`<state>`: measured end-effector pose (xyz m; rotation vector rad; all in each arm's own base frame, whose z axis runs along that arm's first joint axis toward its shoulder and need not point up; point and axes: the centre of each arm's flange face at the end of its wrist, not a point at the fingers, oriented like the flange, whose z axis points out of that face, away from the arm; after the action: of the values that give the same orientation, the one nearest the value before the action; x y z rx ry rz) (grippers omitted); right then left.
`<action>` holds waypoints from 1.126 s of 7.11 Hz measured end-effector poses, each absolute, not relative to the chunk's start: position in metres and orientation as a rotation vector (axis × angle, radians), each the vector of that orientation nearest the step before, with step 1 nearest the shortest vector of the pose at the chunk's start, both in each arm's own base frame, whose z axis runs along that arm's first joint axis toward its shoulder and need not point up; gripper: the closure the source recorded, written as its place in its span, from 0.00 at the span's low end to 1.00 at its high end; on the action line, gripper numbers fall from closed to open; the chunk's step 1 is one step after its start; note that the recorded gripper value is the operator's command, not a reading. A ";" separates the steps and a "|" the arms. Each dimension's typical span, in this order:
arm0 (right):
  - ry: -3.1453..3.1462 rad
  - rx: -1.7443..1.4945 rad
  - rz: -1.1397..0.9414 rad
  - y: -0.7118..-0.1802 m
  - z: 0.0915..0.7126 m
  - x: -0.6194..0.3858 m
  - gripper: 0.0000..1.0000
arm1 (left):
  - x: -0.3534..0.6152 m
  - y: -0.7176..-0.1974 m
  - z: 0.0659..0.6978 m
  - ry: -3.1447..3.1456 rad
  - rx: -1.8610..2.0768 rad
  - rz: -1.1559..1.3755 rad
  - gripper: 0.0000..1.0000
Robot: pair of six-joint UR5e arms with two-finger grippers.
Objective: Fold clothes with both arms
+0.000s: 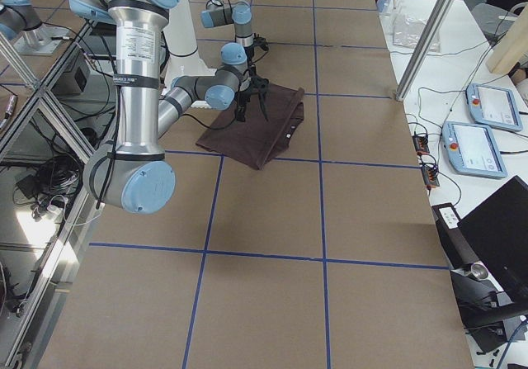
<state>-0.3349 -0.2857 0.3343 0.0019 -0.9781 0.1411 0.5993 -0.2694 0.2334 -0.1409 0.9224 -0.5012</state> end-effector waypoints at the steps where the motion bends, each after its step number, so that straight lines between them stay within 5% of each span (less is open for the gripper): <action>1: -0.979 0.002 0.141 -0.286 0.334 -0.335 0.00 | 0.599 -0.272 0.234 0.921 -0.138 -0.506 1.00; 8: -0.982 0.005 0.146 -0.287 0.333 -0.333 0.00 | 0.558 -0.352 0.237 0.919 -0.047 -0.553 1.00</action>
<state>-0.3330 -0.2873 0.3326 0.0052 -0.9818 0.1457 0.5577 -0.3520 0.2369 -0.0468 0.9188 -0.5530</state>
